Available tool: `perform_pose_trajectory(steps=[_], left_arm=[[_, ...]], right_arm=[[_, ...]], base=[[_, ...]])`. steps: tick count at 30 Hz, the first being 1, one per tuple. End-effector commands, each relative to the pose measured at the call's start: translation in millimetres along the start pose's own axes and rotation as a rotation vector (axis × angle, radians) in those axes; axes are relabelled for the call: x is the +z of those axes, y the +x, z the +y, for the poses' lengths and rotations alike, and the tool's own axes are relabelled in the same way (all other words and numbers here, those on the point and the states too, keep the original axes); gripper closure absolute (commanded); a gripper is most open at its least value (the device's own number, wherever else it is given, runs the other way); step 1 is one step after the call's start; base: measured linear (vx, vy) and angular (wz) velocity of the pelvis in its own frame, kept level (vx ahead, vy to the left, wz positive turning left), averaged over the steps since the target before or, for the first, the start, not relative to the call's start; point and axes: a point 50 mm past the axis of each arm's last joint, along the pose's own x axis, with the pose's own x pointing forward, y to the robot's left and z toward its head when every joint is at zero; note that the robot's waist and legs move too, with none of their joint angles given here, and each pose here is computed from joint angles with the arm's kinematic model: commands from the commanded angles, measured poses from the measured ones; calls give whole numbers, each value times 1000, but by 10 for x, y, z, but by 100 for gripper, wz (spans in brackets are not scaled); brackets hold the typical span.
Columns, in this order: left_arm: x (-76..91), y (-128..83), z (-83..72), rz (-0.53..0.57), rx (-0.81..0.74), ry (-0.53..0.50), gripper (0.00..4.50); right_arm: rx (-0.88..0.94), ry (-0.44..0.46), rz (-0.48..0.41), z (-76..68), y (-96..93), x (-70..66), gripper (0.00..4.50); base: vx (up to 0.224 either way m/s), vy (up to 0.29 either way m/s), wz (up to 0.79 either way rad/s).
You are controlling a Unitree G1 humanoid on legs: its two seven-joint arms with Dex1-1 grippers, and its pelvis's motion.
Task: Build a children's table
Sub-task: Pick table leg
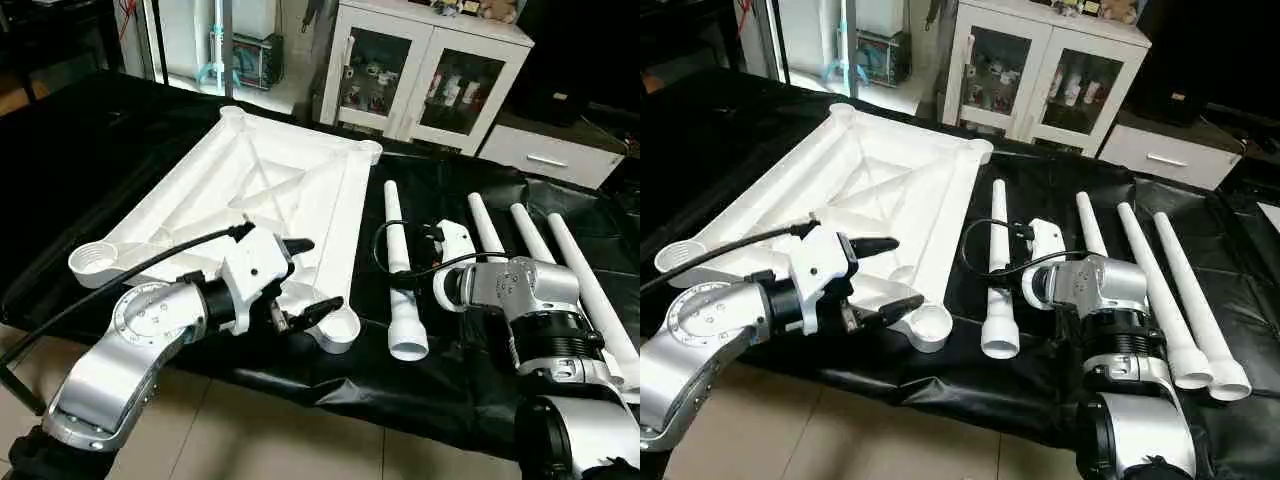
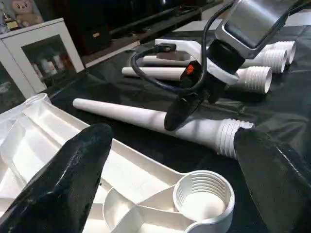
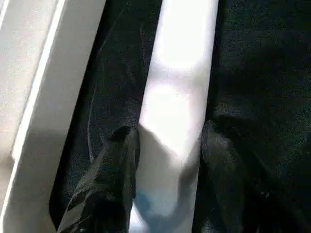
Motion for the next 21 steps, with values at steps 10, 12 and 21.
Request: perform_pose_trajectory(steps=[10,12,21], left_arm=[[104,25,40,-49,34,-4,0],[130,33,74,-68,65,-10,0],[223,103,247,-145,217,-54,0]], right_arm=[[-22,116,-20,-226,-67,-42,274],[13,123,-82,-217,-151,64,275],[110,78,-284,-302,-695,379,335]], base=[[0,0,0],[0,0,0],[0,0,0]])
